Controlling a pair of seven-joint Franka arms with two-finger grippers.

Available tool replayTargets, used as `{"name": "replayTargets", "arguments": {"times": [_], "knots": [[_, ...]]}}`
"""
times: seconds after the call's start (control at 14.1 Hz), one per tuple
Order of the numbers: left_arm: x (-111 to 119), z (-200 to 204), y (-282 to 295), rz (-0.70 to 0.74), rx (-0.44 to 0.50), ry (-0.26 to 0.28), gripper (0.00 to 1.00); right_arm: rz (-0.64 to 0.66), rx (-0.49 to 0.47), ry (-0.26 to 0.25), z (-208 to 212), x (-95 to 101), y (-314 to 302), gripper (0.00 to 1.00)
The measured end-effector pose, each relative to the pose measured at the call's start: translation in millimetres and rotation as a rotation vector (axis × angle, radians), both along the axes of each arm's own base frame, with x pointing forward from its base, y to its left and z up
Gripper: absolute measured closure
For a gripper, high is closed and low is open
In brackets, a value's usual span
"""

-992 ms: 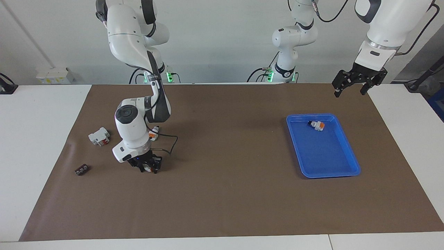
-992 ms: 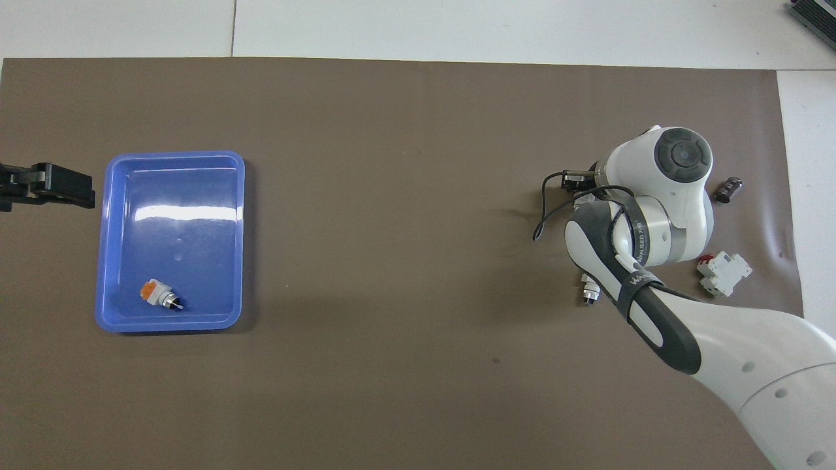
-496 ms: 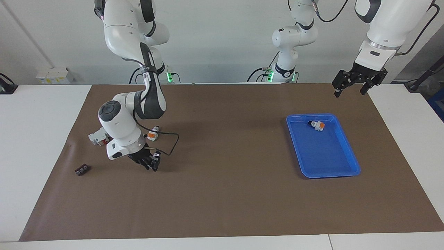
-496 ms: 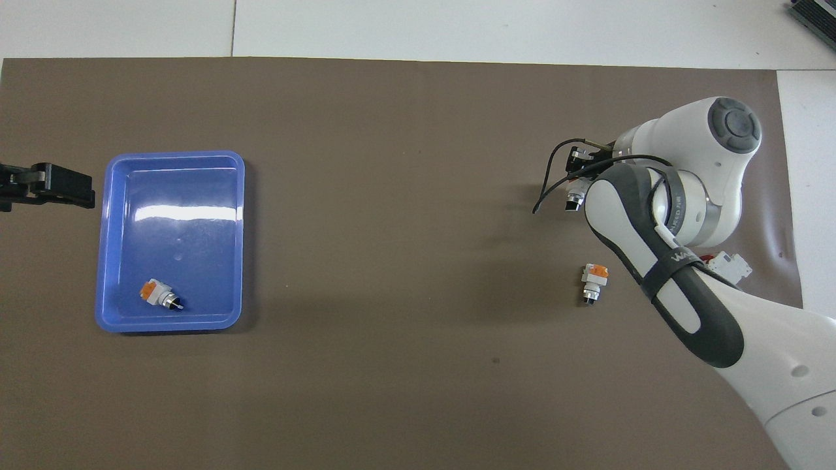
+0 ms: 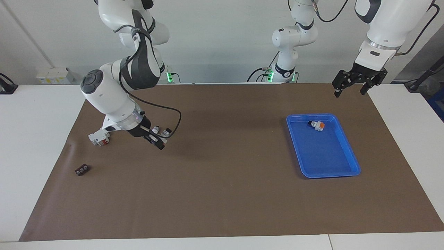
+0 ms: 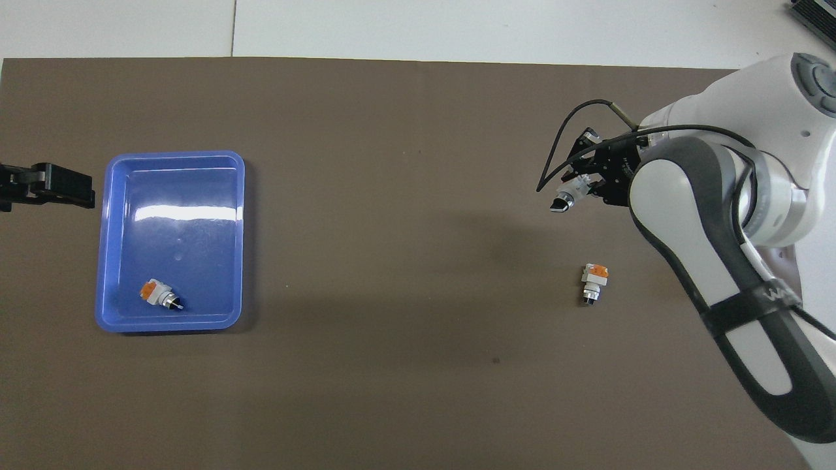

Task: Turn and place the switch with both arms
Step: 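Grasp the silver switch with the right gripper and lift it, then carry the switch toward the tray while the left gripper reaches toward it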

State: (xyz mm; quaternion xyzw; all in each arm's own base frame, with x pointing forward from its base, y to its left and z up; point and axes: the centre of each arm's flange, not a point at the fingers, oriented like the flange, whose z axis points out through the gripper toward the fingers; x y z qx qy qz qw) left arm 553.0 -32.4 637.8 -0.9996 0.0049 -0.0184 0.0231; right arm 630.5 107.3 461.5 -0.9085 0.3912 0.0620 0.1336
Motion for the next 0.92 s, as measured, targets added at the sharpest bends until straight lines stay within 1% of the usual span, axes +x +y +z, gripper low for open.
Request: {"name": "replayTargets", "arguments": {"times": [0.14, 0.21, 0.42, 0.64, 0.78, 0.92], "knots": [[0, 0, 0, 0.0, 0.0, 0.0, 0.0, -0.078, 0.026, 0.042, 24, -12.3, 30, 0.67], [0, 0, 0, 0.0, 0.0, 0.0, 0.0, -0.136, 0.047, 0.063, 35, -18.3, 46, 0.67], [0, 0, -1, -0.001, 0.0, 0.0, 0.0, -0.337, 0.092, 0.129, 62, -33.2, 91, 0.67], [-1, 1, -9, -0.016, -0.001, -0.001, 0.0, -0.532, 0.125, 0.195, 75, -43.0, 130, 0.67], [-2, 2, -13, -0.022, -0.001, -0.004, 0.0, -0.619, 0.182, 0.202, 89, -47.7, 159, 0.67], [-3, 3, -21, -0.029, -0.018, -0.005, 0.0, -0.635, 0.209, 0.199, 101, -54.3, 184, 0.67]]}}
